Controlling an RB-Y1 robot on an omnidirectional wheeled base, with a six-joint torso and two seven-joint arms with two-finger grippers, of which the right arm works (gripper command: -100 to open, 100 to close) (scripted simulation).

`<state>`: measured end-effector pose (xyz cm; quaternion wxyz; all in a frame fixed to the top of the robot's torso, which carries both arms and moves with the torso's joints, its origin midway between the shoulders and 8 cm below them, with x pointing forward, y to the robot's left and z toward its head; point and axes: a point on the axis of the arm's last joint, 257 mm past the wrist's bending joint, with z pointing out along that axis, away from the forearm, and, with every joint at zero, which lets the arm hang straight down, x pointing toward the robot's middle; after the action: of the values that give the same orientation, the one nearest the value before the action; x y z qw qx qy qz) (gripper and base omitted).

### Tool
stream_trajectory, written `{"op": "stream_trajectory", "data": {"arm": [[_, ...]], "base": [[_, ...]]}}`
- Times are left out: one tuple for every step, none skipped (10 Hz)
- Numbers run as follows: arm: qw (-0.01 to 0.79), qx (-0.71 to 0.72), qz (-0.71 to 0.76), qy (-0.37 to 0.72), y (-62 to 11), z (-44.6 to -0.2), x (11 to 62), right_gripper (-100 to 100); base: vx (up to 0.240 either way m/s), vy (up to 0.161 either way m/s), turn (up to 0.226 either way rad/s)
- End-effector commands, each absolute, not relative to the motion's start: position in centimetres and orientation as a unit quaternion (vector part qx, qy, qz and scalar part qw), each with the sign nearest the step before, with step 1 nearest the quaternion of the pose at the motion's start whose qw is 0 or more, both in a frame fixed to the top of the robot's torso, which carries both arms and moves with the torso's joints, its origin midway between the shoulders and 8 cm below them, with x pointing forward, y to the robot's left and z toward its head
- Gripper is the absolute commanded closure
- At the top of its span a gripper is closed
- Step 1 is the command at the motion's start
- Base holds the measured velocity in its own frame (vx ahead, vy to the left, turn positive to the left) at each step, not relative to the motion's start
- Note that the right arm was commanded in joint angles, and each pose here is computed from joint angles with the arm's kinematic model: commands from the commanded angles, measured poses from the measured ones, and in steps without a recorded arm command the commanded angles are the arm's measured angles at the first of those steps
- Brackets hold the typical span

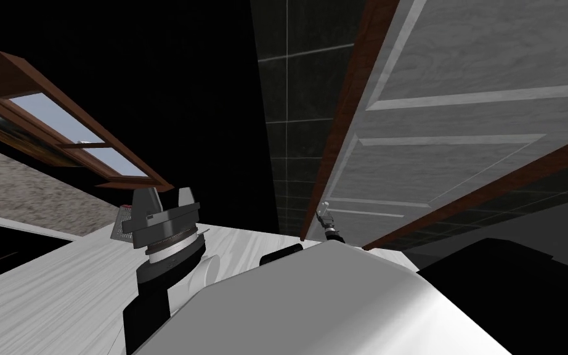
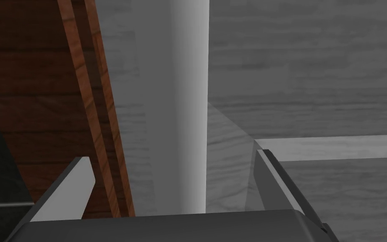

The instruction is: Pull the door open

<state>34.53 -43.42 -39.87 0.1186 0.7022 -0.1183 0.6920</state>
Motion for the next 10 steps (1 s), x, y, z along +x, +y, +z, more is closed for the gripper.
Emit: {"op": "stream_trajectory", "data": {"arm": [[0.118,0.7,0.695,-0.117,-43.32,-39.63,34.82,100],[0.118,0.7,0.695,-0.117,-43.32,-39.63,34.82,100],[0.118,0.7,0.695,-0.117,-43.32,-39.63,34.82,100],[0.118,0.7,0.695,-0.117,-43.32,-39.63,34.82,100],[0.118,0.7,0.695,-0.117,-43.32,-39.63,34.82,100],[0.118,0.7,0.695,-0.117,-43.32,-39.63,34.82,100],[0.111,0.7,0.697,-0.109,-43.07,-39.51,34.52,100],[0.109,0.7,0.697,-0.107,-42.98,-39.48,34.46,100],[0.104,0.701,0.699,-0.102,-42.79,-39.42,34.31,100],[0.099,0.701,0.7,-0.096,-42.57,-39.36,34.15,100]], "base": [[-0.026,0.012,0.023],[-0.024,-0.008,-0.034],[-0.009,-0.015,0.013],[-0.001,-0.007,0.015],[0.0,0.0,0.0],[0.0,0.0,0.0],[-0.115,-0.03,0.082],[-0.18,-0.035,0.103],[-0.199,-0.008,0.086],[-0.221,-0.026,0.084]]}}
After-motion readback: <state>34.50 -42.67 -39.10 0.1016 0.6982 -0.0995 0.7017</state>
